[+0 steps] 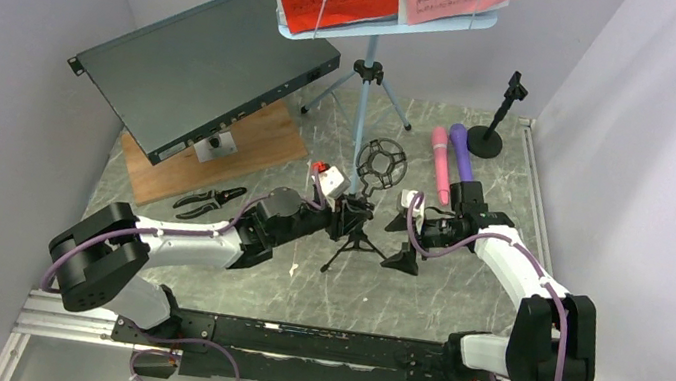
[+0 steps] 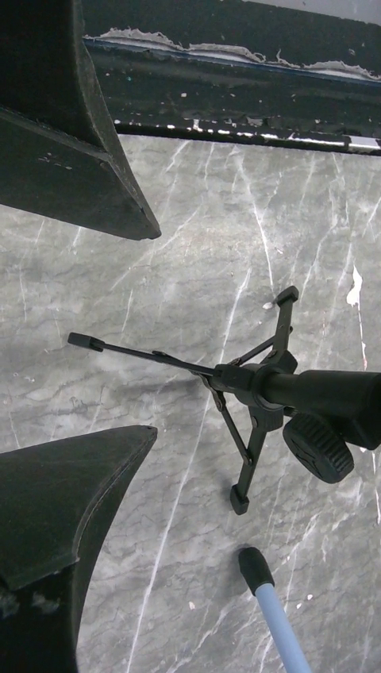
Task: Pack up the instrument practice props
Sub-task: Pick up the microphone stand at the center of the board.
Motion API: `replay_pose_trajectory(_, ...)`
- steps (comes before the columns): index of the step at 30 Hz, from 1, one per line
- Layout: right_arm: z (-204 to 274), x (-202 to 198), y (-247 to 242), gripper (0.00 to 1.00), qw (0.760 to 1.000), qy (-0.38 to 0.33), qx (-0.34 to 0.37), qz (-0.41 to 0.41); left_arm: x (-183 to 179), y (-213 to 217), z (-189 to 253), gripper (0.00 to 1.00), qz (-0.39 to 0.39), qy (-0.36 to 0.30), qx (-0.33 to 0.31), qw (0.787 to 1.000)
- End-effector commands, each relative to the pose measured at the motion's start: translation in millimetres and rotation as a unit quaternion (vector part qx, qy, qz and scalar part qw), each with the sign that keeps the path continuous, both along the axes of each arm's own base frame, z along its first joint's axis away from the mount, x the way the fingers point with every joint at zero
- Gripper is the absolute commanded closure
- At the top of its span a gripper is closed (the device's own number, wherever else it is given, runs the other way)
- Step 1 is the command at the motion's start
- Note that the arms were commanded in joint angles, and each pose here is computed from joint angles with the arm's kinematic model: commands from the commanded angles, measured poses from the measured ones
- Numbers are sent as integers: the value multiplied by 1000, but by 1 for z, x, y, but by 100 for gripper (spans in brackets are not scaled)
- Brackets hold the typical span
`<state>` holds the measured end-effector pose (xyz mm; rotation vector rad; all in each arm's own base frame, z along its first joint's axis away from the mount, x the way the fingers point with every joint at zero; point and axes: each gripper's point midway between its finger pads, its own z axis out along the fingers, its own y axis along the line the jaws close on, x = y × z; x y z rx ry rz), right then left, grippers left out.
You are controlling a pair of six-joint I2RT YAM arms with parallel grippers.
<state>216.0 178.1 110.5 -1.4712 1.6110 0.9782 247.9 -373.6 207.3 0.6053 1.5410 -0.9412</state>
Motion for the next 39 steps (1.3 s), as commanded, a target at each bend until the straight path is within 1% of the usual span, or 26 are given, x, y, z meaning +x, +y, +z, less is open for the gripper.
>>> replay_pose_trajectory(1,8,5,0,10,1000,-26,-1,11,-16,-7,2,94,-41,6,-15,999)
replay_pose_trajectory(3,8,5,0,10,1000,-26,0,12,-18,-5,-2,90,-42,9,-11,999)
replay_pose_trajectory(6,9,5,-1,10,1000,-26,-1,11,-20,-3,-8,82,-46,13,-2,999)
replay_pose_trajectory(11,10,7,-4,10,1000,-26,1,9,-27,-3,-15,74,-61,16,5,998)
replay_pose_trajectory(13,10,6,-4,10,1000,-26,2,10,-29,-2,-20,69,-65,16,8,998)
replay_pose_trajectory(23,11,4,-3,9,1000,-26,6,17,-39,4,-23,32,-82,-8,9,997)
replay_pose_trajectory(27,11,4,-3,9,1000,-25,7,17,-40,8,-25,21,-87,-30,20,996)
replay_pose_trajectory(29,10,3,-3,9,1000,-24,7,18,-39,9,-25,19,-86,-42,29,995)
replay_pose_trajectory(35,11,4,-4,9,1000,-24,7,17,-27,3,-25,21,-74,-74,44,994)
replay_pose_trajectory(39,11,5,-5,9,1000,-24,7,14,-19,-6,-19,27,-72,-87,42,993)
